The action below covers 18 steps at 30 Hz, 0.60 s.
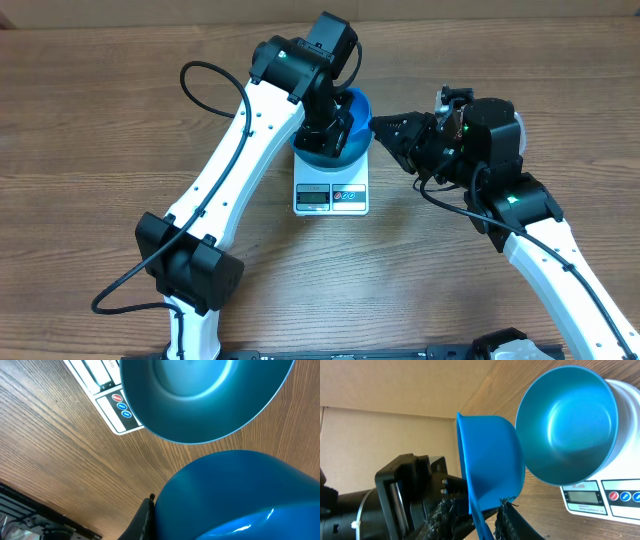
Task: Scoop item into bowl and weigh 150g on scale
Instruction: 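Grasp the scoop with the right gripper and release the left gripper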
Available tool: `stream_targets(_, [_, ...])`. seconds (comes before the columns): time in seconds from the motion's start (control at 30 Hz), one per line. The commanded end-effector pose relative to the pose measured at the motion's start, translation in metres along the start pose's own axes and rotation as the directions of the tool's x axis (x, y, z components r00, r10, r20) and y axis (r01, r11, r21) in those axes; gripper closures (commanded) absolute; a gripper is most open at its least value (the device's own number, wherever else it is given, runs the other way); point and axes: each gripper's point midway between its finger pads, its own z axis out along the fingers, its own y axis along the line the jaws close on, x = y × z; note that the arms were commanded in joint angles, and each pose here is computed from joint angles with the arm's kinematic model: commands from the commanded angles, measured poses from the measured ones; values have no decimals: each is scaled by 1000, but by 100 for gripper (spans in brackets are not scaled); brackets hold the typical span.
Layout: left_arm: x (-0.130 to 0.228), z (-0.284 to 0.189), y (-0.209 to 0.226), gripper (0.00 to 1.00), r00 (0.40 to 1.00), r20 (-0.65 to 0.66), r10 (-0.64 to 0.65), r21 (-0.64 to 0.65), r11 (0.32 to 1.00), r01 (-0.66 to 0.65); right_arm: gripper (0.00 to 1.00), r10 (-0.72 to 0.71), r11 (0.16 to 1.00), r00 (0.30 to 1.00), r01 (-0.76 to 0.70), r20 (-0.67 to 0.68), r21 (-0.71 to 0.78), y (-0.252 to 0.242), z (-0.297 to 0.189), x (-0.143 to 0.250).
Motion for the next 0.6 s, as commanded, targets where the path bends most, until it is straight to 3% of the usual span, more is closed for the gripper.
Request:
stream_targets(0.0, [5, -16, -3, 96, 1000, 3, -8, 47, 999, 8, 71, -11, 1000, 999, 12, 36, -3, 6, 0, -8])
stream_targets(0.5, [-1, -17, -3, 96, 992, 24, -121, 50, 992, 120, 75, 63, 998, 993, -65, 97, 19, 2, -1, -18])
stream_targets(0.57, [-4, -17, -3, 96, 991, 40, -128, 55, 991, 126, 79, 62, 998, 993, -65, 101, 20, 1, -1, -19])
